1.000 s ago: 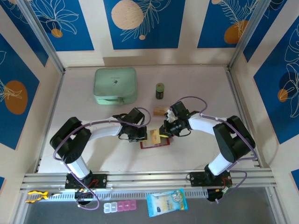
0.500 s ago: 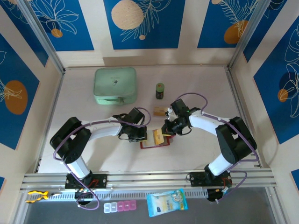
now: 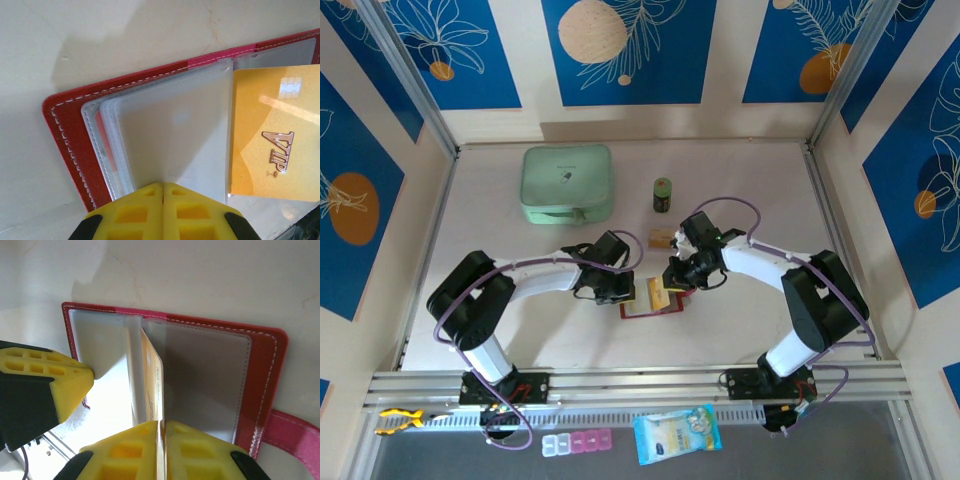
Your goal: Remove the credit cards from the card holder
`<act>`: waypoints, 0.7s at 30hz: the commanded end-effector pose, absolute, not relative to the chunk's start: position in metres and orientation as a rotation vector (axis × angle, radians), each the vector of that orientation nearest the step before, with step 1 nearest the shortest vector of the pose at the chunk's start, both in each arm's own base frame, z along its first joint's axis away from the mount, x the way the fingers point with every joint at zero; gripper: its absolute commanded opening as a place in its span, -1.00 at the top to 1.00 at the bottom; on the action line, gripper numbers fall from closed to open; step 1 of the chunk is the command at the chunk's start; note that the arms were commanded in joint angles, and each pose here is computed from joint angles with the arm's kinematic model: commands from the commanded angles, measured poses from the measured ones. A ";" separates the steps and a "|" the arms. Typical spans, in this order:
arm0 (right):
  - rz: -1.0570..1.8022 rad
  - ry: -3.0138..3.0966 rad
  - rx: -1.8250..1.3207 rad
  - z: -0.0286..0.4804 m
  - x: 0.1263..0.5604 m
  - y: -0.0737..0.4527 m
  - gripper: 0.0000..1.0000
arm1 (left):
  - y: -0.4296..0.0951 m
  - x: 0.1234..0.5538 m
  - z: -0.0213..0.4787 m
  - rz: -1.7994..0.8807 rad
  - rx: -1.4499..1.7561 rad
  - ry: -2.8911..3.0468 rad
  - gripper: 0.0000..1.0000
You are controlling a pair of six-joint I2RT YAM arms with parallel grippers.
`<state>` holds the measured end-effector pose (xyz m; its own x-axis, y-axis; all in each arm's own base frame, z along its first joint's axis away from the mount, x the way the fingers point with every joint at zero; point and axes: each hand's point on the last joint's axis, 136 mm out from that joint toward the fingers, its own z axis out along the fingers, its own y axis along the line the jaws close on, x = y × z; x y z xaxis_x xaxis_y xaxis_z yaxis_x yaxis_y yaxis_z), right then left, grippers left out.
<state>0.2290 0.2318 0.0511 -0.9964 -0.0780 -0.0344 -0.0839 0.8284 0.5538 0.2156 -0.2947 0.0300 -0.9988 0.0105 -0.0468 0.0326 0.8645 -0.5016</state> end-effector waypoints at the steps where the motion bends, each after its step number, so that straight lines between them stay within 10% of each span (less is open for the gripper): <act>1: 0.949 2.990 -0.122 0.062 0.225 0.239 0.72 | -0.293 0.211 0.026 -0.784 0.040 3.019 0.95; 21: 0.933 2.980 -0.125 0.070 0.224 0.243 0.89 | -0.296 0.213 0.033 -0.803 0.059 2.996 0.93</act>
